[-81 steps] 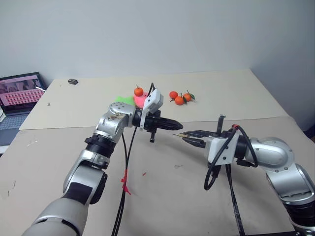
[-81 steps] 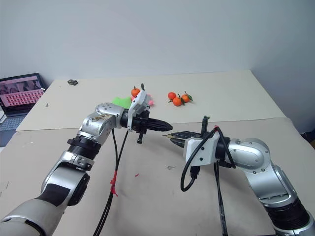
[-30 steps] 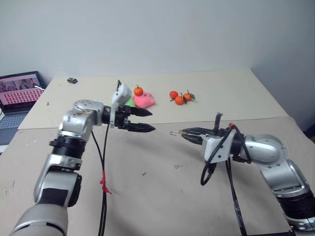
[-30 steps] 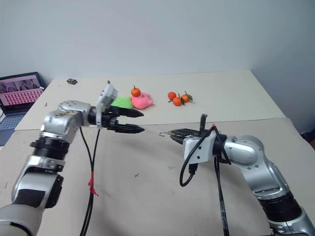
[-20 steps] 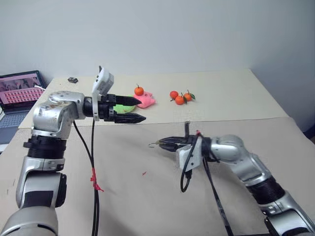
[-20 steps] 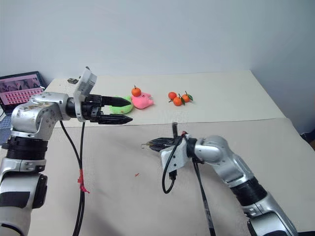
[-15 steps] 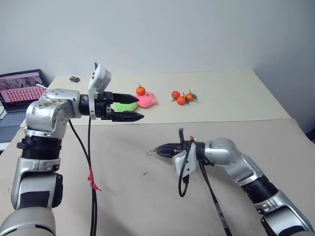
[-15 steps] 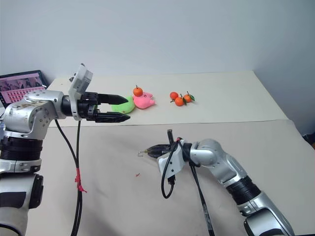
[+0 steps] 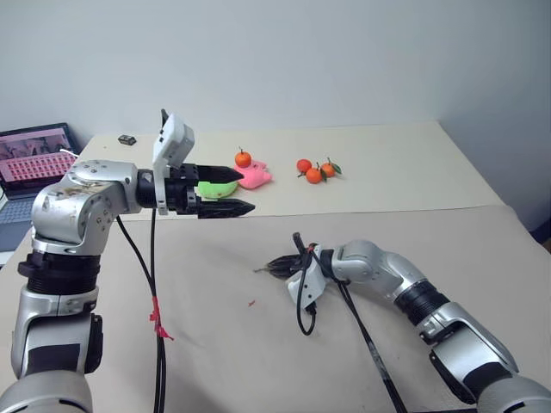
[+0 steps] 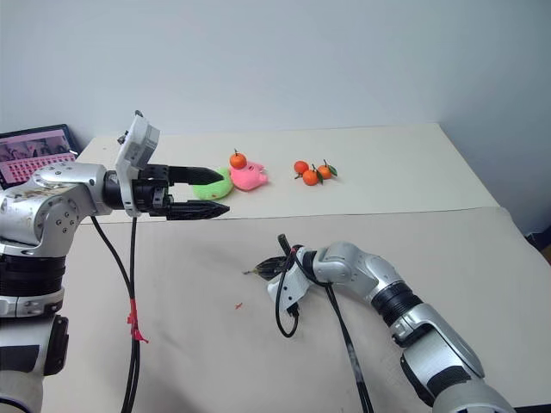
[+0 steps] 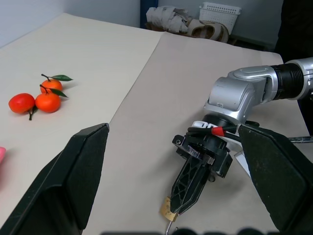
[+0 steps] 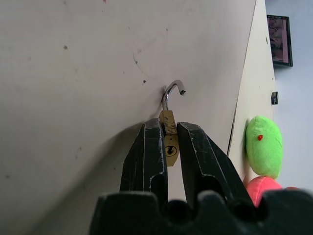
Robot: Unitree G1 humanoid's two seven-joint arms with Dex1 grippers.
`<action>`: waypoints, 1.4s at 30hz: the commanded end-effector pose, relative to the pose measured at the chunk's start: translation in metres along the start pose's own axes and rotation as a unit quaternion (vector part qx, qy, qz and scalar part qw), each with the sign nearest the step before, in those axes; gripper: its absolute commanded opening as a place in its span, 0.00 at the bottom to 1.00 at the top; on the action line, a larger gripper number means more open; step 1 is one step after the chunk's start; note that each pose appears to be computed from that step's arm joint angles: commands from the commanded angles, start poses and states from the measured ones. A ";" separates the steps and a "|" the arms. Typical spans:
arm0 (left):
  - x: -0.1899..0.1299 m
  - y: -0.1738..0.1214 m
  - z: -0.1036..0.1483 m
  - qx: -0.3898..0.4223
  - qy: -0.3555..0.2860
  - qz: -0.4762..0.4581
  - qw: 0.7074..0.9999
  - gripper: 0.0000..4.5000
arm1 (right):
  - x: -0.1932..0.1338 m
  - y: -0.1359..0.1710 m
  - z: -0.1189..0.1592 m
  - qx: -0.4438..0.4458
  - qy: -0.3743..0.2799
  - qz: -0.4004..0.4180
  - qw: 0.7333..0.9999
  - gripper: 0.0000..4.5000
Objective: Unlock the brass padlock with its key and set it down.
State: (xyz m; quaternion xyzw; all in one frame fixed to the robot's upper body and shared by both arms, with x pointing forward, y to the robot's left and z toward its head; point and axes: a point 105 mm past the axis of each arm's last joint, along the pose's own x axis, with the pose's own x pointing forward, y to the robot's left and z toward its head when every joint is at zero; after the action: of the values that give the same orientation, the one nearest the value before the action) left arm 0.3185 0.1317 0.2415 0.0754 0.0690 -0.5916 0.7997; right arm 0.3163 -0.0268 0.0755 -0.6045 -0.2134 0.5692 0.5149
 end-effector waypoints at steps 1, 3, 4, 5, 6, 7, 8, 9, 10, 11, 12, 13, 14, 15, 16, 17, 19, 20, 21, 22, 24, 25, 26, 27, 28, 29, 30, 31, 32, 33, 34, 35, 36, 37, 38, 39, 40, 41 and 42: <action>-0.001 -0.002 0.012 0.023 -0.016 -0.003 1.000 1.00 | -0.005 -0.014 0.001 -0.018 -0.007 -0.014 1.000 0.29; 0.002 -0.002 0.011 0.022 -0.018 -0.007 1.000 1.00 | -0.013 -0.016 -0.004 -0.019 0.003 -0.018 1.000 0.42; 0.003 -0.002 0.011 0.022 -0.018 -0.009 1.000 1.00 | -0.017 -0.017 -0.007 -0.018 0.008 -0.018 1.000 0.51; 0.004 -0.001 0.010 0.022 -0.019 -0.011 1.000 1.00 | -0.023 -0.017 -0.009 -0.019 0.013 -0.019 1.000 0.58; 0.005 -0.001 0.010 0.022 -0.019 -0.012 1.000 1.00 | -0.026 -0.017 -0.011 -0.019 0.015 -0.020 1.000 0.68; 0.006 0.000 0.010 0.021 -0.020 -0.015 0.999 1.00 | -0.034 -0.016 -0.014 -0.019 0.022 -0.020 0.999 0.74; 0.007 0.001 0.009 0.021 -0.021 -0.017 0.999 1.00 | -0.039 -0.015 -0.015 -0.019 0.026 -0.020 0.999 0.83; 0.009 0.001 0.009 0.020 -0.023 -0.020 0.999 1.00 | -0.046 -0.015 -0.017 -0.017 0.030 -0.022 0.999 0.90; 0.011 0.001 0.009 0.018 -0.025 -0.023 0.999 1.00 | -0.053 -0.015 -0.019 -0.015 0.034 -0.025 0.999 0.97; 0.013 0.002 0.009 0.013 -0.029 -0.026 0.999 1.00 | -0.064 -0.016 -0.022 -0.009 0.043 -0.030 0.999 0.99; 0.014 0.001 0.008 0.010 -0.032 -0.029 0.999 1.00 | -0.071 -0.016 -0.023 -0.005 0.048 -0.033 0.998 0.99; 0.016 0.001 0.007 0.009 -0.032 -0.031 0.999 1.00 | -0.080 -0.015 -0.026 0.004 0.057 -0.036 0.998 0.99; 0.017 0.000 0.005 0.008 -0.031 -0.034 0.999 1.00 | -0.087 -0.014 -0.028 0.013 0.065 -0.038 0.997 0.99; 0.017 -0.001 0.002 0.007 -0.023 -0.035 0.999 1.00 | -0.096 -0.013 -0.032 0.032 0.075 -0.042 0.996 0.99; 0.018 -0.002 -0.001 0.006 -0.018 -0.038 0.999 1.00 | -0.104 -0.011 -0.035 0.053 0.085 -0.044 0.994 0.99; 0.017 -0.003 -0.005 0.005 -0.012 -0.040 0.999 1.00 | -0.112 -0.010 -0.037 0.075 0.091 -0.047 0.992 0.99; 0.016 -0.005 -0.011 0.012 -0.002 -0.041 0.999 1.00 | -0.127 -0.011 -0.037 0.143 0.093 -0.061 0.983 0.99; 0.014 -0.005 -0.013 0.015 -0.002 -0.038 0.999 1.00 | -0.137 -0.014 -0.039 0.209 0.097 -0.076 0.970 0.99; 0.012 -0.005 -0.014 0.017 -0.002 -0.034 0.999 1.00 | -0.145 -0.013 -0.040 0.267 0.097 -0.081 0.955 0.99; 0.010 -0.005 -0.016 0.019 -0.001 -0.030 0.999 1.00 | -0.151 -0.011 -0.038 0.316 0.094 -0.076 0.941 0.99; 0.007 -0.007 -0.021 0.026 0.001 -0.021 0.999 1.00 | -0.166 -0.006 -0.026 0.421 0.078 -0.059 0.902 0.99; 0.006 -0.007 -0.025 0.033 0.006 -0.016 0.999 1.00 | -0.171 -0.006 -0.019 0.458 0.068 -0.054 0.884 0.99; 0.006 -0.007 -0.027 0.042 0.009 -0.008 0.999 1.00 | -0.175 -0.007 -0.012 0.493 0.057 -0.058 0.866 0.99; 0.005 -0.007 -0.026 0.044 -0.001 0.005 0.999 1.00 | -0.180 -0.011 -0.008 0.527 0.048 -0.070 0.846 0.99; 0.003 -0.006 -0.024 0.044 -0.017 0.020 0.999 1.00 | -0.185 -0.013 -0.003 0.552 0.042 -0.073 0.830 0.99; 0.001 -0.006 -0.022 0.043 -0.030 0.031 0.998 1.00 | -0.188 -0.014 0.001 0.568 0.038 -0.074 0.819 0.99; -0.001 -0.006 -0.022 0.037 -0.033 0.040 0.998 1.00 | -0.191 -0.015 0.001 0.577 0.042 -0.081 0.811 0.99; -0.003 -0.006 -0.023 0.034 -0.035 0.052 0.997 1.00 | -0.194 -0.018 -0.002 0.589 0.044 -0.100 0.801 0.99; -0.004 -0.006 -0.023 0.032 -0.035 0.061 0.997 1.00 | -0.196 -0.021 -0.004 0.597 0.046 -0.115 0.793 0.99; -0.005 -0.007 -0.023 0.031 -0.037 0.069 0.996 1.00 | -0.198 -0.022 -0.005 0.602 0.046 -0.124 0.787 0.99; -0.006 -0.007 -0.023 0.030 -0.040 0.077 0.996 1.00 | -0.198 -0.023 -0.004 0.607 0.047 -0.130 0.783 0.99; -0.009 -0.007 -0.024 0.026 -0.042 0.089 0.995 1.00 | -0.199 -0.024 -0.004 0.611 0.047 -0.138 0.778 0.99; -0.012 -0.006 -0.026 0.024 -0.042 0.103 0.993 1.00 | -0.200 -0.026 -0.006 0.614 0.047 -0.150 0.773 0.99; -0.014 -0.005 -0.028 0.024 -0.041 0.116 0.992 1.00 | -0.200 -0.026 -0.007 0.617 0.048 -0.159 0.769 0.99; -0.015 -0.004 -0.029 0.024 -0.039 0.124 0.991 1.00 | -0.200 -0.027 -0.008 0.620 0.048 -0.165 0.766 0.99; -0.015 -0.004 -0.029 0.025 -0.038 0.129 0.991 1.00 | -0.200 -0.027 -0.008 0.621 0.048 -0.167 0.764 0.99; -0.014 -0.004 -0.029 0.027 -0.039 0.129 0.991 1.00 | -0.201 -0.026 -0.011 0.621 0.054 -0.175 0.762 0.99; -0.012 -0.005 -0.029 0.030 -0.037 0.128 0.991 1.00 | -0.202 -0.025 -0.014 0.622 0.058 -0.179 0.760 0.99; -0.010 -0.006 -0.028 0.033 -0.036 0.126 0.991 1.00 | -0.202 -0.023 -0.015 0.622 0.061 -0.180 0.759 0.99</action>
State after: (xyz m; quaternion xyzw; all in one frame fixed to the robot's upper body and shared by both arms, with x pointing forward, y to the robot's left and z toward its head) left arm 0.3123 0.1482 0.2032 0.0735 0.0345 -0.4893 0.8683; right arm 0.2834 -0.1917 0.1752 -0.1267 0.1375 0.4443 0.8762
